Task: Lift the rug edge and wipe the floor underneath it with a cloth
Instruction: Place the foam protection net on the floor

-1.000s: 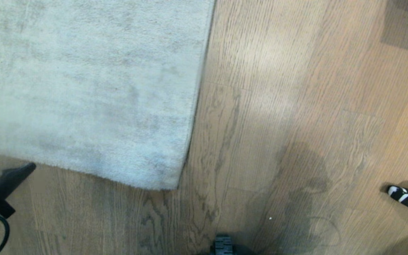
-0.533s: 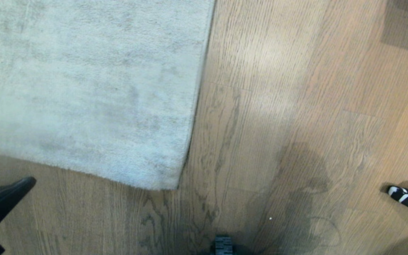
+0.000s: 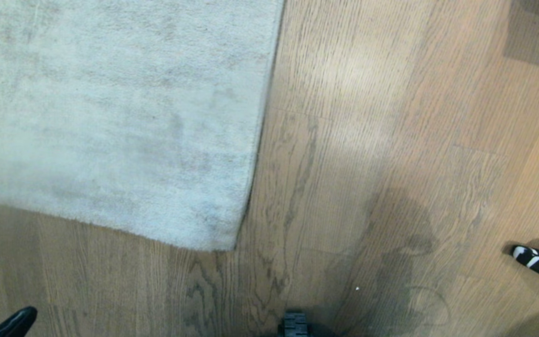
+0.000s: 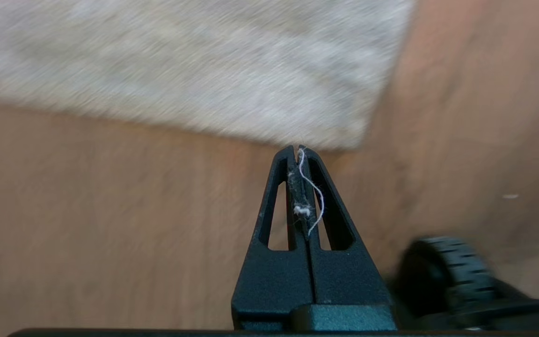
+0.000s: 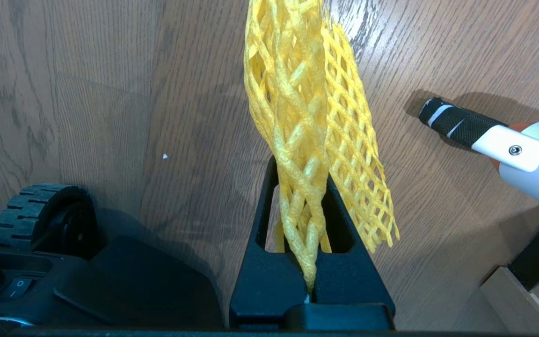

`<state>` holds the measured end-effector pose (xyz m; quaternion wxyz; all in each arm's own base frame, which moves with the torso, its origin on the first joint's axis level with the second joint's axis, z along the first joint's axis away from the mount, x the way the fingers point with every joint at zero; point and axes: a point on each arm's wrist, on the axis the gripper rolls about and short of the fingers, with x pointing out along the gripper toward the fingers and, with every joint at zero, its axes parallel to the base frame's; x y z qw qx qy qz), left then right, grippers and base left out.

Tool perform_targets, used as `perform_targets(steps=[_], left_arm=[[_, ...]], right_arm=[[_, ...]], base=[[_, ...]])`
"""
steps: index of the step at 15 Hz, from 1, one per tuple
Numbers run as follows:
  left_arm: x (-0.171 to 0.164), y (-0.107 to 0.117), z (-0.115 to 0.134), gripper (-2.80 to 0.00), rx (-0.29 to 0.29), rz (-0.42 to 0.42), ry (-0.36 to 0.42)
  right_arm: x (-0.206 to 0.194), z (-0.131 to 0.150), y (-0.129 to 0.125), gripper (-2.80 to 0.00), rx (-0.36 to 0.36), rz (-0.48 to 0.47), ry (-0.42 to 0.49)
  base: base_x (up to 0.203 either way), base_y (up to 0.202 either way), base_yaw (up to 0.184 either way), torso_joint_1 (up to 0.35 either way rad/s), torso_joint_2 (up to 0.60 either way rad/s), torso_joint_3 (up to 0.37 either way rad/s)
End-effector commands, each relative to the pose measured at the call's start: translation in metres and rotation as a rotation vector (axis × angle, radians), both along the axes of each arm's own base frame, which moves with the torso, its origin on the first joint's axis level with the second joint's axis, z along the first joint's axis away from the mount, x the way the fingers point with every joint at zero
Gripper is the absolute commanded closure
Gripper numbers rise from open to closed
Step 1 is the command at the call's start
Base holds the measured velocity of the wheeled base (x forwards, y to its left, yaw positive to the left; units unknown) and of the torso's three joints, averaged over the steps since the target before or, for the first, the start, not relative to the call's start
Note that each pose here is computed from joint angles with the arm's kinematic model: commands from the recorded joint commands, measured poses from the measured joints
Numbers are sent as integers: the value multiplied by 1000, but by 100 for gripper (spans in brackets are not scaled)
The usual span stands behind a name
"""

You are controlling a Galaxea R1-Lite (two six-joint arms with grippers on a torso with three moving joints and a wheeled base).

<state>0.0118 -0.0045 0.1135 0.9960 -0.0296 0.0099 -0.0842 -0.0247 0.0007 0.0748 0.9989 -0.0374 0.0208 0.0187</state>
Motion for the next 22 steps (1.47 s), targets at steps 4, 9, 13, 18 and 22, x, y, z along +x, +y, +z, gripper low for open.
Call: perform_targets(steps=[4, 9, 13, 18, 22], left_arm=[[-29, 3, -24, 0, 14, 93, -69], [-35, 5, -38, 0, 37, 173, -15], [-35, 5, -38, 0, 37, 176, -13], [-35, 5, -38, 0, 37, 176, -13], [-35, 5, -38, 0, 34, 178, -13]], right_arm=[[0, 0, 0, 0, -1, 1, 1], [0, 0, 0, 0, -1, 1, 3], [0, 0, 0, 0, -1, 1, 2], [0, 0, 0, 0, -1, 1, 1], [0, 0, 0, 0, -1, 1, 2]], base=[[0, 0, 0, 0, 0, 0], [0, 0, 0, 0, 0, 0], [0, 0, 0, 0, 0, 0], [0, 0, 0, 0, 0, 0], [0, 0, 0, 0, 0, 0]])
